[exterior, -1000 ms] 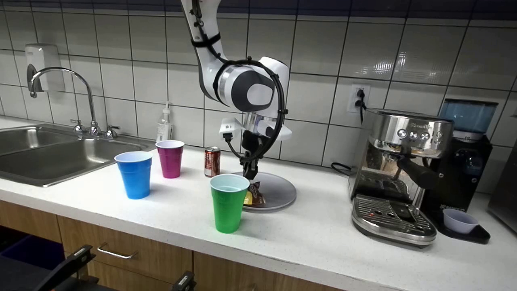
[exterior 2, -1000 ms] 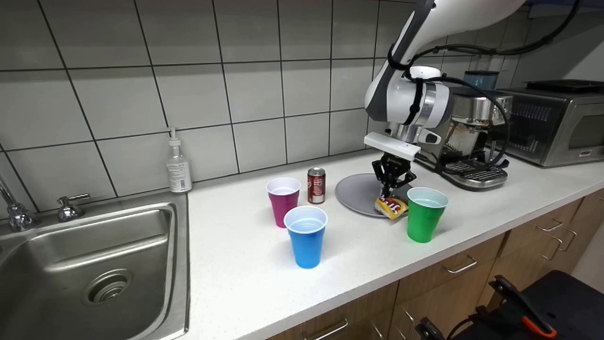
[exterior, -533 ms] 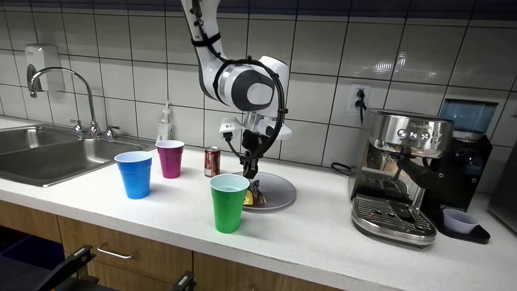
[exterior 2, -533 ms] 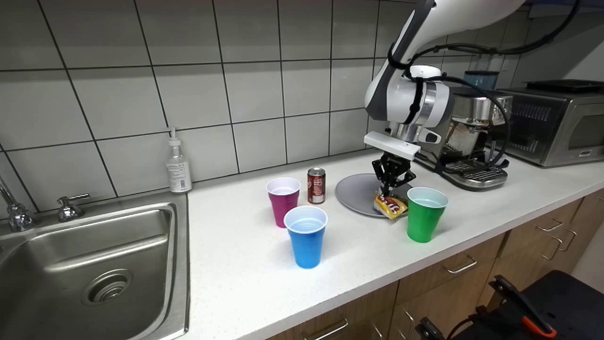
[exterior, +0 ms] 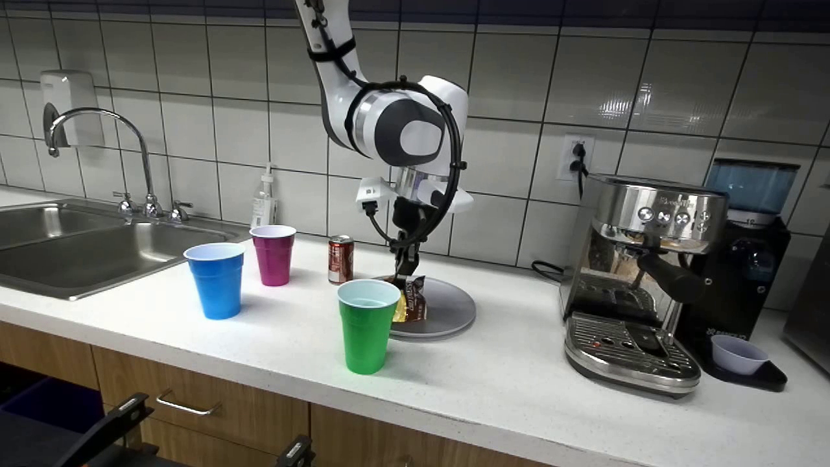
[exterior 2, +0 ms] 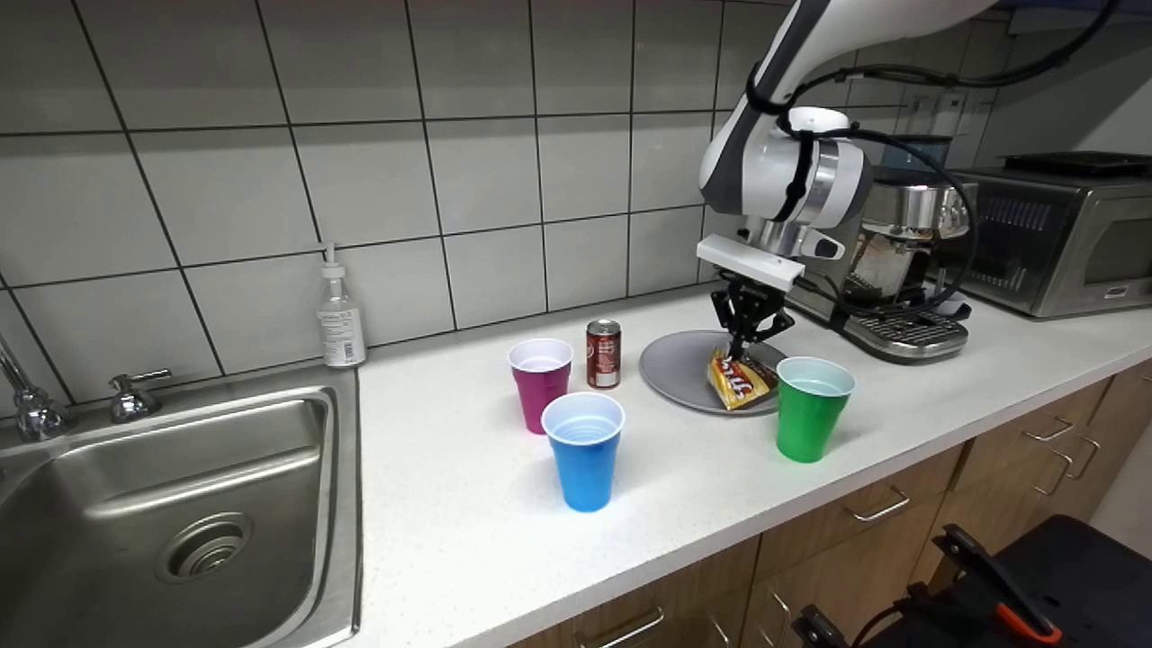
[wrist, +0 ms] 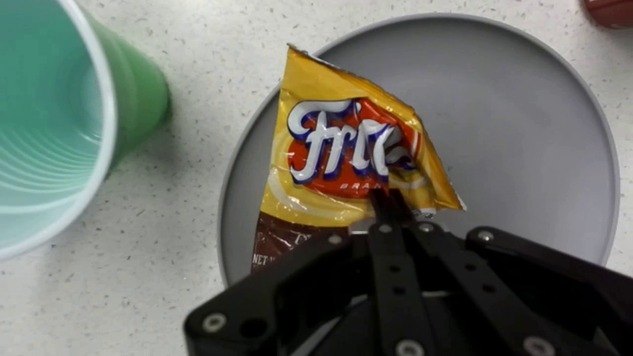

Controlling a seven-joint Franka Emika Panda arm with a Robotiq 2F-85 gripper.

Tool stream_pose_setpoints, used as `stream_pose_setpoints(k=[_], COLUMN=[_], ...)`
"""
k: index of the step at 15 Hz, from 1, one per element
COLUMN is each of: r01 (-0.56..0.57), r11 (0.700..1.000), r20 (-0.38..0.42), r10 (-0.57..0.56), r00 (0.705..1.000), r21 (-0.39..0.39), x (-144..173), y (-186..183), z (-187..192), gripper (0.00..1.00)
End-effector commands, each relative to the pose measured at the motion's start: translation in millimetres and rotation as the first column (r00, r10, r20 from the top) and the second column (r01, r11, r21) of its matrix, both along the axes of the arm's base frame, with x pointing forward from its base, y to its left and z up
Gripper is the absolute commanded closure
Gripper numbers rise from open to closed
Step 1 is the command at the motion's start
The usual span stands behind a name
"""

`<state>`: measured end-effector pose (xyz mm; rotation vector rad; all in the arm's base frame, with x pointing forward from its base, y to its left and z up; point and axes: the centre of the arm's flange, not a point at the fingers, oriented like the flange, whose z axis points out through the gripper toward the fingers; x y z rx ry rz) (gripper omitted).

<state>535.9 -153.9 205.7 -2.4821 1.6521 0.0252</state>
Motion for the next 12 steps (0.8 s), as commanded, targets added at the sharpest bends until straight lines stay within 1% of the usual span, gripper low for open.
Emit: stream_pose_setpoints(k=[1, 6, 12], r01=[0.041, 0.074, 0.132], r11=[0.999, 0.997, 0.991], r20=[0.028, 0.051, 0.067], r10=[-0.041, -0.074, -0.130], r00=[0.999, 0.996, 0.989], r21=[0.005, -0.005, -0.027], x=[-8, -11, -17], y=[-9, -27, -58], z=[22, 34, 41], gripper=[1.00, 1.00, 1.00])
